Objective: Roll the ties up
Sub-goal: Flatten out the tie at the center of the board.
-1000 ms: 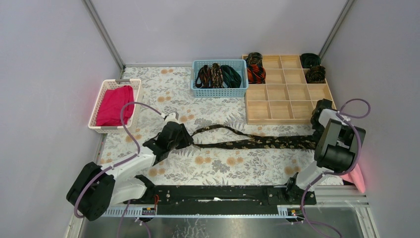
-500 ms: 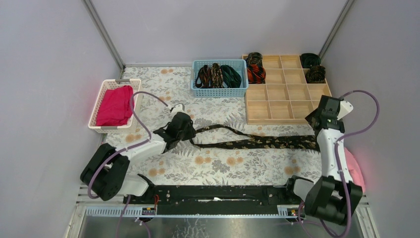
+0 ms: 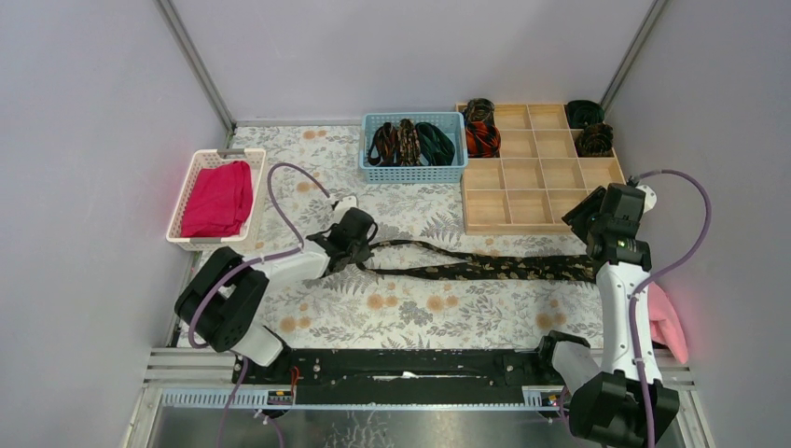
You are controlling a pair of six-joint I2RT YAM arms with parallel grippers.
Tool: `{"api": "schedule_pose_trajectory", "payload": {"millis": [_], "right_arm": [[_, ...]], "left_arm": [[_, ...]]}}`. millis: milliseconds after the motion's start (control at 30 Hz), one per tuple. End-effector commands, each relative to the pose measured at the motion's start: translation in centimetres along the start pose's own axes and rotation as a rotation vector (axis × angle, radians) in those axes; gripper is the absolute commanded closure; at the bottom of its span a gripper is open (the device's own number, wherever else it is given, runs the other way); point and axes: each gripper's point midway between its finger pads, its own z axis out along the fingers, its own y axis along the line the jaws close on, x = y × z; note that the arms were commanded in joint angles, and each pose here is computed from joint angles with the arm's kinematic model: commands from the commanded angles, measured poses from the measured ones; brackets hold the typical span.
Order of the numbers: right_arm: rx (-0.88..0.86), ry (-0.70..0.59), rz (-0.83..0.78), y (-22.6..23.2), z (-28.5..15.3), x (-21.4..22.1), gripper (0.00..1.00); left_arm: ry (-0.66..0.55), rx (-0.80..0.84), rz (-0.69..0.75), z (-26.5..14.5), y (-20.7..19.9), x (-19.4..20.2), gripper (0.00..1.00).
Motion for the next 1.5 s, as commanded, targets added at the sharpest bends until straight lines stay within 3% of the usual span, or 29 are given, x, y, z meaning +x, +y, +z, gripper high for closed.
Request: {"api": "schedule_pose_trajectory", "payload": {"millis": [0, 133, 367, 533, 833, 1200, 1333, 1467], "right_arm": [[-0.080, -0.016, -0.007, 1.4, -0.8, -0.2, 0.45], [-0.119, -0.006, -0.003, 2.0, -0.9, 0.1, 0.46], [-0.165, 0.001, -0.021, 2.8, -1.7, 0.1, 0.47], [-0.204, 0.037, -0.037, 3.5, -2.4, 1.0, 0.47], [-0.293, 0.166, -0.116, 5.1, -3.2, 5.6, 0.51], [-0.366, 0.351, -0.309, 7.0, -3.1, 13.6, 0.53], [-0.379, 0.423, -0.388, 7.8, -2.8, 16.5, 0.58], [-0.392, 0.503, -0.442, 8.3, -3.0, 19.8, 0.78]], "left_arm": [[-0.001, -0.080, 0.070, 0.3, 1.2, -0.3, 0.99], [-0.001, -0.066, 0.098, -0.2, 1.0, 0.0, 1.00], [-0.054, 0.023, 0.139, -4.7, -1.2, 0.4, 1.00], [-0.021, 0.043, 0.170, -6.6, -1.2, 2.4, 1.00], [0.068, -0.013, 0.187, -7.6, 1.1, 6.8, 1.00], [0.091, 0.028, 0.334, -9.9, -0.7, 8.6, 1.00], [0.060, 0.065, 0.346, -10.9, -1.9, 8.0, 1.00], [0.032, 0.099, 0.356, -12.1, -2.7, 7.2, 1.00]]}}
